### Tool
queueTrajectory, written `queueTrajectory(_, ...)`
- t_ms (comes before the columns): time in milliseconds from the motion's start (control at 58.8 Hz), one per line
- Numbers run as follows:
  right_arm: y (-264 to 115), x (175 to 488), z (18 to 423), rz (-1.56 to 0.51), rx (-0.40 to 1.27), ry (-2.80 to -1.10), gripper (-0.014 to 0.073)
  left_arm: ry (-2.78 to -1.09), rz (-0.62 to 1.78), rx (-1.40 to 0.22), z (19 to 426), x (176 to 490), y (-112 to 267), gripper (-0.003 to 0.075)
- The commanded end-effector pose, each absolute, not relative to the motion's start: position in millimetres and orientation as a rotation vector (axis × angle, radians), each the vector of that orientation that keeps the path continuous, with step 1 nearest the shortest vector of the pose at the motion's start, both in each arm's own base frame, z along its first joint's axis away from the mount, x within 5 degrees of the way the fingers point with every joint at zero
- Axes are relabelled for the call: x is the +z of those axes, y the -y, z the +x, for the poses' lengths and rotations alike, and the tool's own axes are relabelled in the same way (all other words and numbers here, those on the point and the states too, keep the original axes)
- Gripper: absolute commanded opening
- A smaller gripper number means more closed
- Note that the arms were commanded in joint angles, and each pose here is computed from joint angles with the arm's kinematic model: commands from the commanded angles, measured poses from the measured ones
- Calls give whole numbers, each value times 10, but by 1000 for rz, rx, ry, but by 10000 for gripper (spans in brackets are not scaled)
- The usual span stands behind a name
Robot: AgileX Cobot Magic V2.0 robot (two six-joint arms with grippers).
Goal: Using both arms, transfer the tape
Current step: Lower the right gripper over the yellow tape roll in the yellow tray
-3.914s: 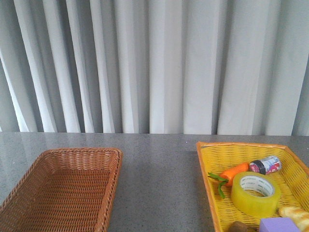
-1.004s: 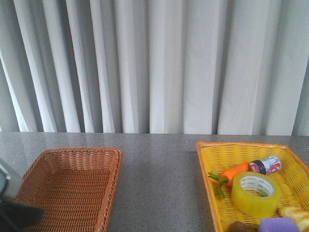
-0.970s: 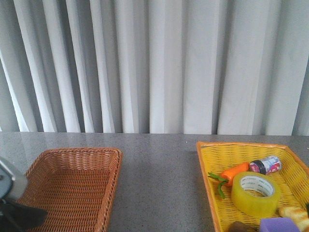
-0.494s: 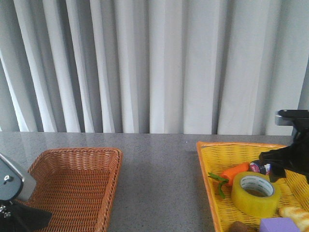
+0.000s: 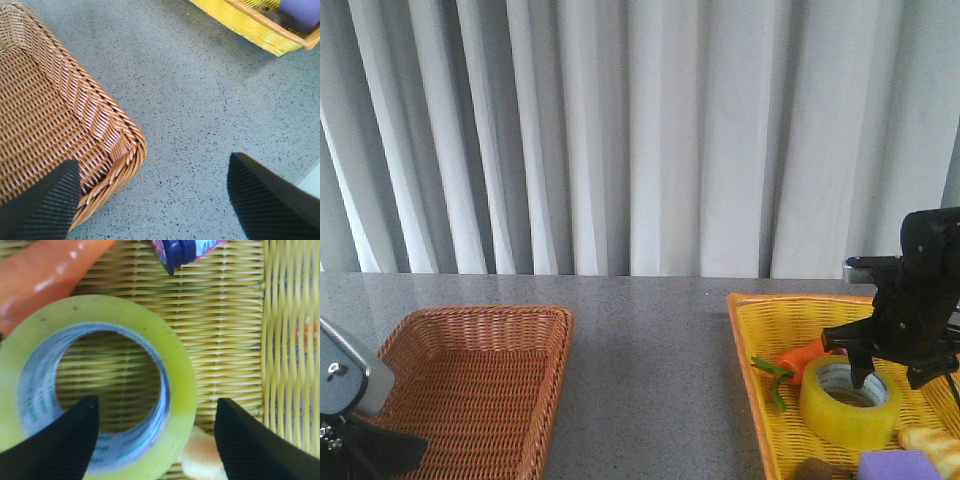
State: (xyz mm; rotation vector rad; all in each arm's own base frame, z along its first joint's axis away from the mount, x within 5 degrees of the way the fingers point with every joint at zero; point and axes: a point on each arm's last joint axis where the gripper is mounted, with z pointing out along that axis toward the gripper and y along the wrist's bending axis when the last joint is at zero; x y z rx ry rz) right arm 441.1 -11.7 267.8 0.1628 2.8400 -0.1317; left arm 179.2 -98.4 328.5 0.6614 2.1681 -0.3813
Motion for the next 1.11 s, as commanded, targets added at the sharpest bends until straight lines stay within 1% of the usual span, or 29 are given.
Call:
queueTrajectory(0,257,2937,4418,185,-128,-2749,468,-2071,620,-402,1806,3463,1003,587)
queueTrajectory(119,374,2840,4446,206,-40,-2774,460,-2071,620,-402,1806,3463,1003,587)
queueTrajectory(238,386,2782,4471,182,37,-2783,437,-2071,620,-402,1806,3463,1003,587)
queueTrajectory(340,374,2755,4487,157,38,-2785,404,-2071,620,-402,1806,3463,1003,587)
queueTrajectory(459,355,2746,4492,137,19,-2788,339,-2071,620,-402,1806,3463,1003,587)
queueTrajectory(613,353,2741,4492,138,22,-2791,216,-2071,620,-402,1806,3463,1003,587)
queueTrajectory(732,352,2741,4490,127,21,-2793,144,-2071,620,-402,1806,3463,1003,587)
queueTrajectory(885,351,2804,4467,113,18,-2799,135,-2071,620,-402,1806,3463,1003,587)
queueTrajectory(987,345,2934,4424,103,19,-2792,137,-2071,620,-402,1806,3463,1003,587)
queueTrajectory(1089,338,3132,4338,96,15,-2754,138,-2071,620,-402,1806,3463,1003,587)
